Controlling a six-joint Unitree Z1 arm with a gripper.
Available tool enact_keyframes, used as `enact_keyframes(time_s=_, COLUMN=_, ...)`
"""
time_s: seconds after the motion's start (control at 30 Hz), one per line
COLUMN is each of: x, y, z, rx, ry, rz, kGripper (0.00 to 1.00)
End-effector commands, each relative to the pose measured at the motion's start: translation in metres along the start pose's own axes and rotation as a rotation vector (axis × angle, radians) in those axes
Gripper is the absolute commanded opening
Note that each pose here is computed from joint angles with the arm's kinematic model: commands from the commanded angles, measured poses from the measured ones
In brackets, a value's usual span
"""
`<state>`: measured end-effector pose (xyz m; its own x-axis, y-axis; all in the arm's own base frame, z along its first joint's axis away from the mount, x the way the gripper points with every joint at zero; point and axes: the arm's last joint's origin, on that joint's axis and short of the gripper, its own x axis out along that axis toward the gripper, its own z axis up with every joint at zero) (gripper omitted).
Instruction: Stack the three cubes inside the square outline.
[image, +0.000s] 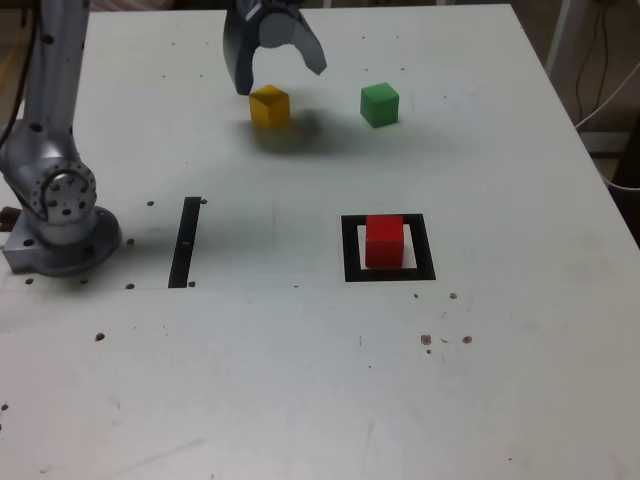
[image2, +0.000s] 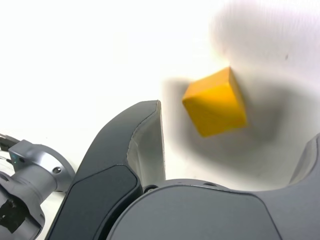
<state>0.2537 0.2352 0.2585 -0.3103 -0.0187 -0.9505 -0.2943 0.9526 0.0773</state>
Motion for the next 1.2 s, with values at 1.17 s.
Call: enact_keyframes(time_s=1.17, x=0.0045, y=0.0032, z=-0.0028, rx=-0.328, ry=0.067, rz=-0.141, kGripper=1.00)
